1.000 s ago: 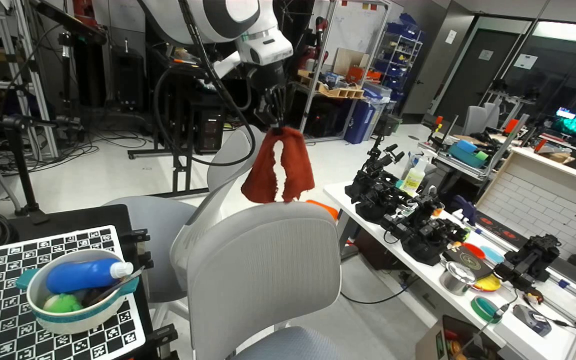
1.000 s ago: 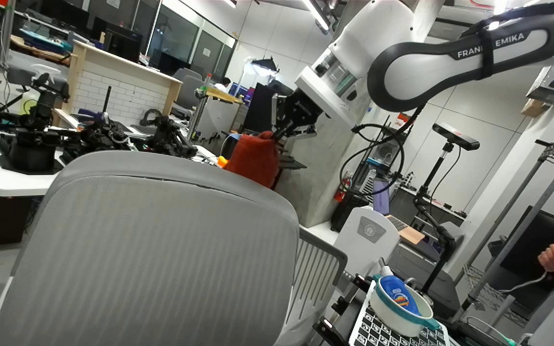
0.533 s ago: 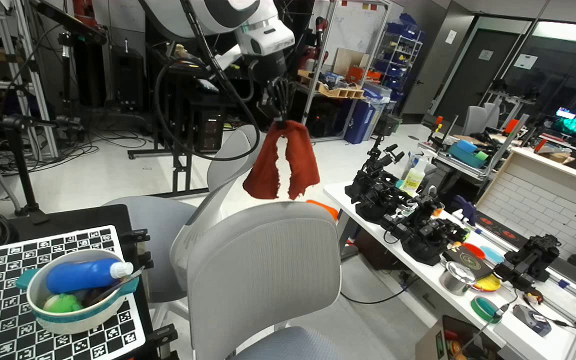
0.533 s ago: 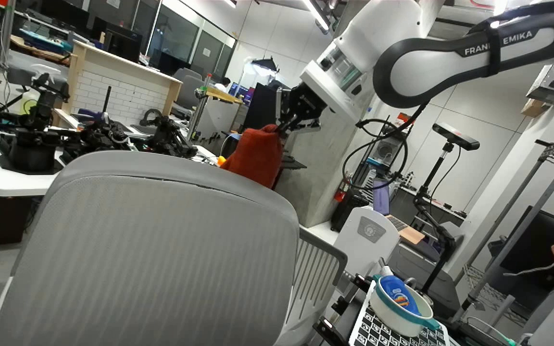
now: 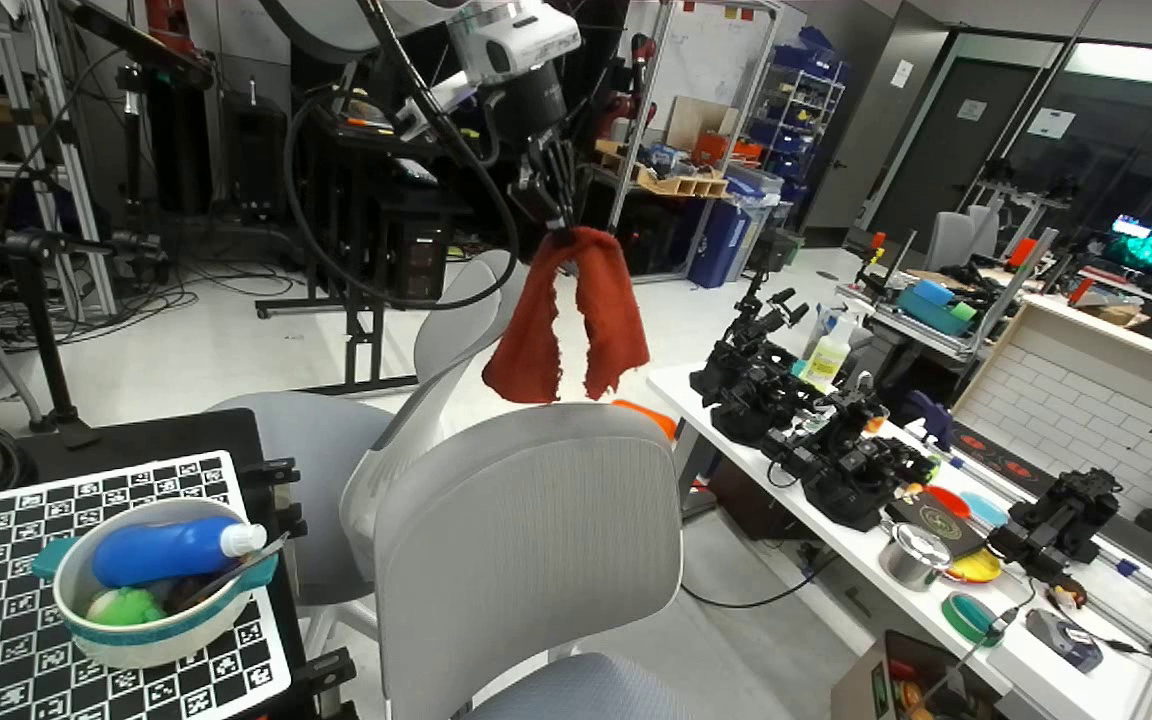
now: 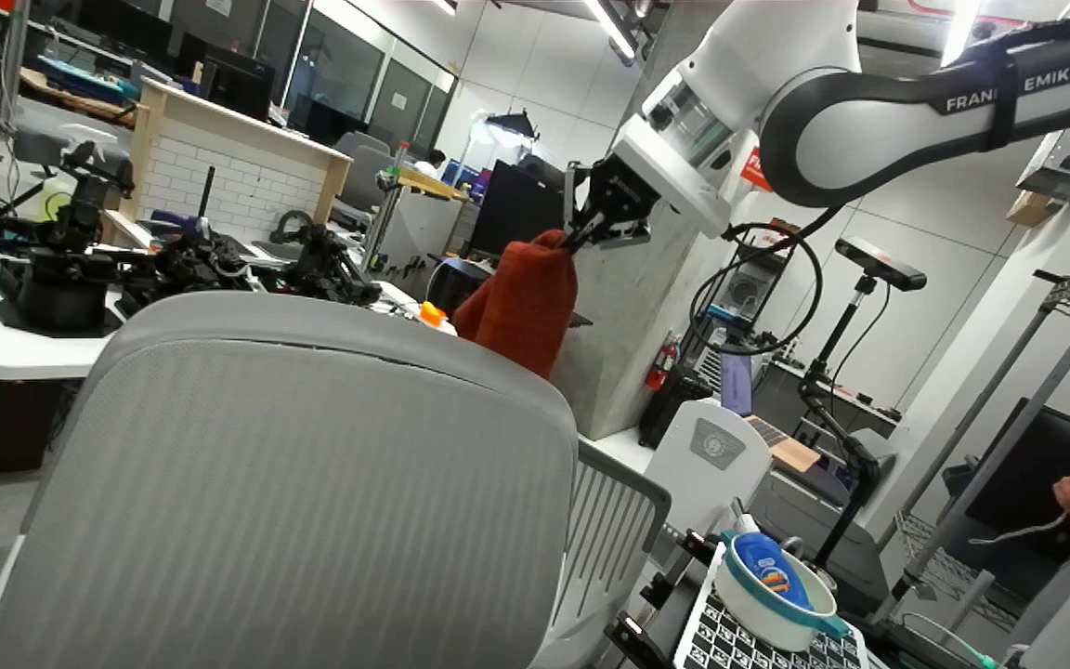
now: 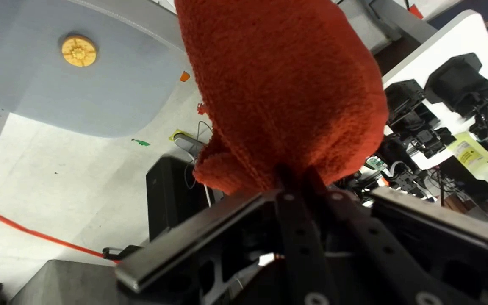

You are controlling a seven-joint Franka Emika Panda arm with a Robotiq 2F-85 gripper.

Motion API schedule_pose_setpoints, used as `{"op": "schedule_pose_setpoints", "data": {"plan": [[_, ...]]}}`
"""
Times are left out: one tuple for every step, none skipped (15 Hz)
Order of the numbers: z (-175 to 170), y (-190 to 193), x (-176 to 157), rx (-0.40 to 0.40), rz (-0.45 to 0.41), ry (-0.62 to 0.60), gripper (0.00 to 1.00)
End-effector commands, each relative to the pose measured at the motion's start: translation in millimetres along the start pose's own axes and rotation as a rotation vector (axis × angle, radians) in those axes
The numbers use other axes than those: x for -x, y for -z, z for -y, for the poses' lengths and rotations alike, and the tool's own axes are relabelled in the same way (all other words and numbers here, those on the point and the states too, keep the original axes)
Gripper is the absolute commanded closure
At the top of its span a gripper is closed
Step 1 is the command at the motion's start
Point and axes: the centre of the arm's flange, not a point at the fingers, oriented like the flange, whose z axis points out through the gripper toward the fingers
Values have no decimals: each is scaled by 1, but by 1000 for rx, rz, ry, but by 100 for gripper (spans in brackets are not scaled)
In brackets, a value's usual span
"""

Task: Move the towel to the chair on the left, then back to the chair on the right

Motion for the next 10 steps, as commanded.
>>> {"op": "schedule_pose_setpoints", "data": {"plan": [[-9,-2,3,23,-25,-4,98],[-10,-3,3,25,-24,-4,98],[-10,-5,3,26,-24,-3,98],[-8,-5,4,26,-23,-1,98],[-6,-6,4,24,-21,0,98],[-3,-6,5,23,-23,1,98],[-2,-5,5,22,-24,2,98],[-2,-5,4,22,-24,1,98],[-3,-5,3,26,-28,0,98],[-4,-5,2,30,-31,-3,98]]}}
